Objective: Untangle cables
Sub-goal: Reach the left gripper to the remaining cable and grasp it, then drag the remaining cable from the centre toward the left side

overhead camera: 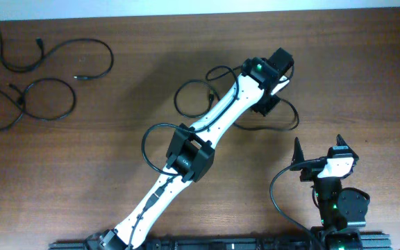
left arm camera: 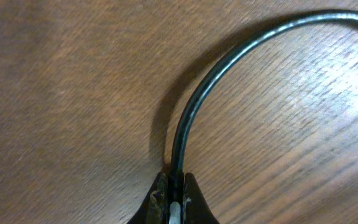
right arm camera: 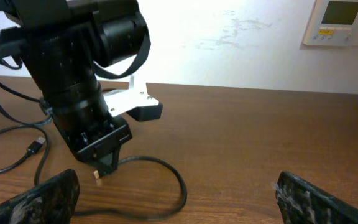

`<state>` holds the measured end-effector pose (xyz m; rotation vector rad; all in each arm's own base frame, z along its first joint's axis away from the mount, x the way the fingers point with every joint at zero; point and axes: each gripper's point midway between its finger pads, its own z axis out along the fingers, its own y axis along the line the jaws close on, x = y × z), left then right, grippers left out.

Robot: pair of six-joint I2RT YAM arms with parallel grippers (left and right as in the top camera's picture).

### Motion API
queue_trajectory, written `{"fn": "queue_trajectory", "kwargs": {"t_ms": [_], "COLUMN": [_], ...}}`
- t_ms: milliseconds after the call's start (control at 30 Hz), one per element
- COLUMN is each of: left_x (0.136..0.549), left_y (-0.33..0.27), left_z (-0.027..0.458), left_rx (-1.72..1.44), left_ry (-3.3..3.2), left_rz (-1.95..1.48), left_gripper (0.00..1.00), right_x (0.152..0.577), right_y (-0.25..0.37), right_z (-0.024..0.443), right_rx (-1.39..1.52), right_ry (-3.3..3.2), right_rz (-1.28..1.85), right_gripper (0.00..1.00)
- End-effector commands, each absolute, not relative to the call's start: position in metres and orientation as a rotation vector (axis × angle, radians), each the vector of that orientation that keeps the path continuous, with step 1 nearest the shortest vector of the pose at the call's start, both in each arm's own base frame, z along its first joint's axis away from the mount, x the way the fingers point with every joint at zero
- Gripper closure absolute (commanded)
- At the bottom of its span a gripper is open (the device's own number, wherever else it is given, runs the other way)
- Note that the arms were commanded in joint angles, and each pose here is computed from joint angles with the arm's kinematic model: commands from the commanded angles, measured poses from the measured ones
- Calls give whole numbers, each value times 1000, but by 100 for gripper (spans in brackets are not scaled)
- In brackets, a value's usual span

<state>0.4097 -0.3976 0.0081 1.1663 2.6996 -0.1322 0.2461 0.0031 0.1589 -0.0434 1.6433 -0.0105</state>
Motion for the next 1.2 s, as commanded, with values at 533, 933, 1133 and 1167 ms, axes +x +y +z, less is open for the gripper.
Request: {"fn": "queue_trajectory", "kwargs": {"t_ms": [533, 933, 1133, 1167], "left_x": [463, 516, 517, 510], "left_y": [-243, -229, -193, -188], "left_z": [71, 79, 77, 75], "left_rx": [69, -211, -451, -465], "left_ry": [3006, 2871, 2938, 2969], "left_rz": [18, -178, -313, -291], "left_gripper": [100, 100, 100, 100], "right_x": [246, 246, 246, 246], "right_y": [1, 1, 1, 1], "right_z": [156, 156, 156, 156], "right_rx": [-38, -39, -38, -38], "right_ry": [1647, 1647, 1647, 1647], "right_rz": [-19, -19, -19, -19], "right_gripper": [2, 2, 2, 2]}}
